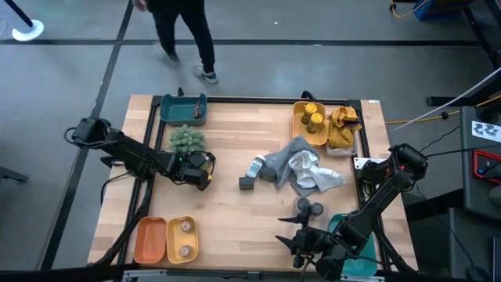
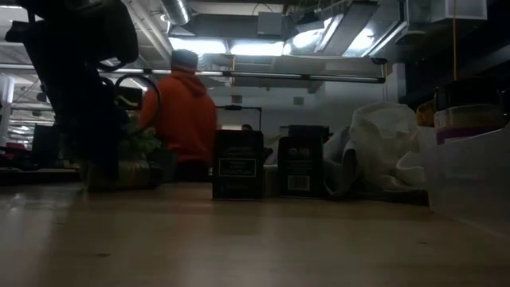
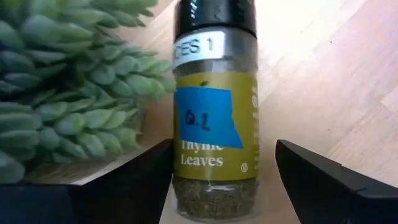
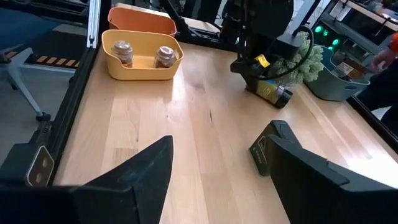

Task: Sort spices by type
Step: Put the black seasoning bottle into the transparent bin

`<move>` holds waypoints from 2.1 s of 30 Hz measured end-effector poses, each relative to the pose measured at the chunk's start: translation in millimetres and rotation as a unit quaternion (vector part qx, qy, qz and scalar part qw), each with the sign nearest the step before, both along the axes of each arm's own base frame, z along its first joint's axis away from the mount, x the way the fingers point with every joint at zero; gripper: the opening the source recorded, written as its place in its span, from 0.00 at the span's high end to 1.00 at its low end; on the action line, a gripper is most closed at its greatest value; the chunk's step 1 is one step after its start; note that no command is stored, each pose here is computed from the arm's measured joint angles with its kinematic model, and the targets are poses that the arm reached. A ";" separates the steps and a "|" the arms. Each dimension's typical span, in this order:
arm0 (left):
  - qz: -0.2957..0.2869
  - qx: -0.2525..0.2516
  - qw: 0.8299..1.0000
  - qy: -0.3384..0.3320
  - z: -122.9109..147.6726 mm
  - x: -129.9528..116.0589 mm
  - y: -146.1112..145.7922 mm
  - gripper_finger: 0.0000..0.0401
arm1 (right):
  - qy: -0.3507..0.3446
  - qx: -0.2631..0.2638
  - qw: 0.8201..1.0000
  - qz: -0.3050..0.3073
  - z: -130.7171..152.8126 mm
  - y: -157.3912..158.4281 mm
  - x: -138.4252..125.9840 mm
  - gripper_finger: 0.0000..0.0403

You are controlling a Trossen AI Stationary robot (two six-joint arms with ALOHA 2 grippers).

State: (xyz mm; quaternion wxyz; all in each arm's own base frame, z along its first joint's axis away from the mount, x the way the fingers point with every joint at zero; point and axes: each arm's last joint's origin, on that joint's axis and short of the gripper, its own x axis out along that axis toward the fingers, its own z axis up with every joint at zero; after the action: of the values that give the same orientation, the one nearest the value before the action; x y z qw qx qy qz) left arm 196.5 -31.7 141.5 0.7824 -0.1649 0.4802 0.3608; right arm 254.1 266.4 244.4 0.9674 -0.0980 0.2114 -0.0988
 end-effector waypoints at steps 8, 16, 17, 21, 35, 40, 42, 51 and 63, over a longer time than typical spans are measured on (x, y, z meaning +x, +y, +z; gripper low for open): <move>-0.002 -0.008 1.000 0.005 -1.6 0.5 -0.5 0.53 | -0.003 0.004 1.000 0.000 0.6 0.5 0.4 0.37; -0.009 -0.040 0.999 -0.014 8.6 8.8 -3.9 0.64 | -0.003 0.004 1.000 0.000 0.5 0.5 0.4 0.37; -0.012 -0.047 0.999 -0.024 12.7 11.5 -4.8 0.64 | -0.004 0.005 1.000 0.000 0.6 0.6 0.5 0.37; -0.032 -0.064 0.996 -0.049 30.5 23.0 -8.6 0.62 | -0.011 0.012 1.000 -0.010 1.3 -1.4 3.4 0.37; -0.192 -0.026 0.955 -0.224 105.3 72.2 -28.7 0.61 | -0.066 0.042 0.996 -0.044 42.8 -17.1 -16.9 0.37; -0.241 0.004 0.918 -0.316 120.9 85.3 -39.1 0.61 | -0.107 0.002 0.990 -0.097 64.6 -33.0 -45.8 0.37; -0.259 0.017 0.902 -0.345 124.6 90.6 -43.9 0.61 | -0.122 0.015 0.985 -0.123 67.5 -41.0 -51.3 0.37; -0.320 0.076 0.843 -0.426 116.6 119.4 -68.1 0.60 | -0.153 0.089 0.967 -0.185 41.2 -56.3 -51.3 0.37; -0.327 0.090 0.791 -0.509 89.4 144.8 -92.3 0.60 | -0.202 0.157 0.946 -0.201 18.4 -51.6 -45.4 0.37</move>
State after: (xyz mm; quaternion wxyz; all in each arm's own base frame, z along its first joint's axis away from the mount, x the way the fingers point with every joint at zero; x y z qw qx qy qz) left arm 341.4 -124.0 230.9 0.9962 -0.0865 0.0033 -0.0112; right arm 208.7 214.8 262.9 0.9531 0.1217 0.0397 -0.2744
